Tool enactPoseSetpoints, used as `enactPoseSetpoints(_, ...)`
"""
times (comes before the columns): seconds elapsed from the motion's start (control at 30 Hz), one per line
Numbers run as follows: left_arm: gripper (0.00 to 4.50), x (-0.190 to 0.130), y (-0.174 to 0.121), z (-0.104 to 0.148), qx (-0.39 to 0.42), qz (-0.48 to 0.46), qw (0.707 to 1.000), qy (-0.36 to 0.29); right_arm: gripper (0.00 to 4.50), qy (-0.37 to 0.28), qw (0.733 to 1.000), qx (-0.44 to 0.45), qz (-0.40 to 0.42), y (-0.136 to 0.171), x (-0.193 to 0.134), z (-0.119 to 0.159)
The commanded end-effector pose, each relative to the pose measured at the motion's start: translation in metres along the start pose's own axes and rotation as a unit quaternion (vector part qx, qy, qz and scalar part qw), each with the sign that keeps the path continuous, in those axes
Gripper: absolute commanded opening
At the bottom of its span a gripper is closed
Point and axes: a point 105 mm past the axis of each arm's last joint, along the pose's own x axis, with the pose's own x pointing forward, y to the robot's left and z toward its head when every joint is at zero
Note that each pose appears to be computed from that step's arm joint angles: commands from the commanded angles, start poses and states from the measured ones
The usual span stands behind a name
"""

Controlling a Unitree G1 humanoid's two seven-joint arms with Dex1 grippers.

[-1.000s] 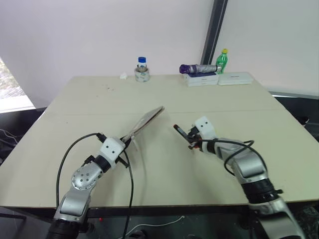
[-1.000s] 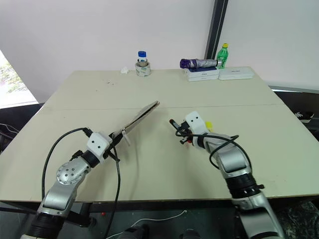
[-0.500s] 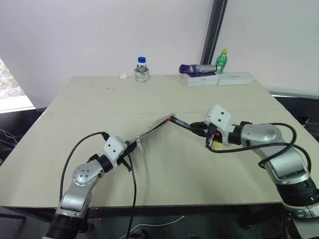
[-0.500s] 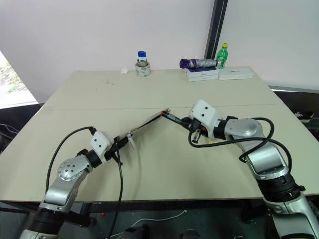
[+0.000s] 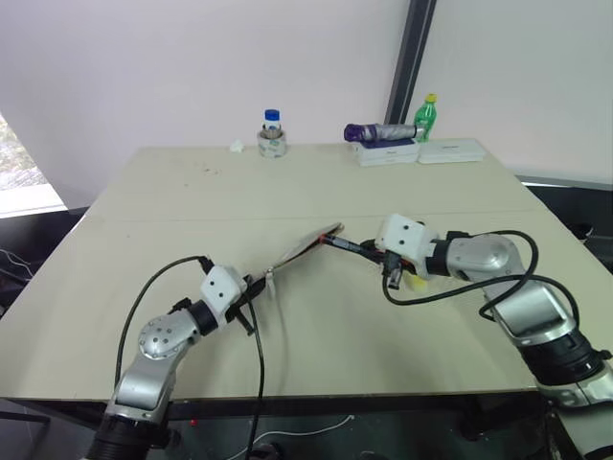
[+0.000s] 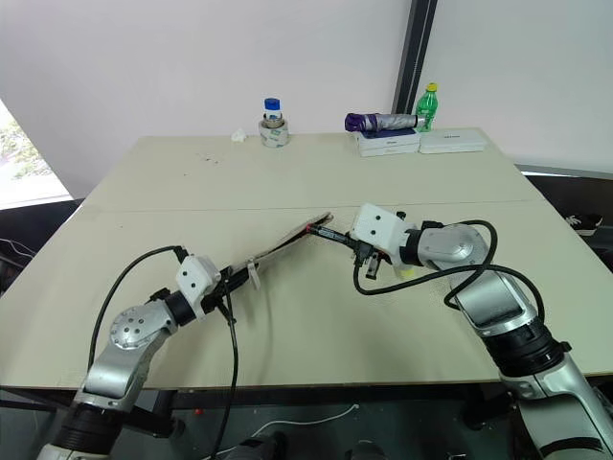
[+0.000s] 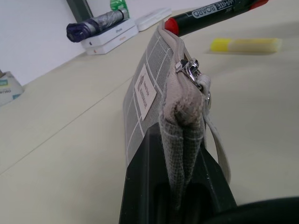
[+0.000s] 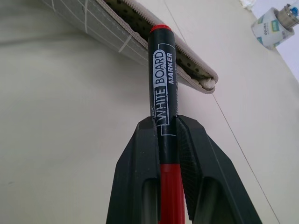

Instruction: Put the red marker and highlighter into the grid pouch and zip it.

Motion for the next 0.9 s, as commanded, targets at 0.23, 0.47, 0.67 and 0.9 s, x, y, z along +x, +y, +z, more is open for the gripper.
enactPoseSetpoints(0.23,0.0,-0.002,-0.005,0.015,0.035,-0.033,0.999,-0.018,0.09,0.018,0.996,-0.088,0.009,-0.006,-0.004,0.003)
enactPoseSetpoints(0.47,0.0,-0.003,-0.013,0.016,0.085,-0.111,0.99,-0.007,0.09,0.015,0.983,-0.169,0.07,0.014,0.002,0.008)
enactPoseSetpoints(0.67,0.0,-0.005,-0.024,0.014,0.115,-0.198,0.973,0.005,0.09,-0.017,0.969,-0.217,0.114,0.033,0.013,0.025)
enactPoseSetpoints(0.9,0.0,0.003,-0.027,0.017,0.116,-0.204,0.972,-0.007,0.09,-0.044,0.966,-0.223,0.123,0.039,0.02,0.039)
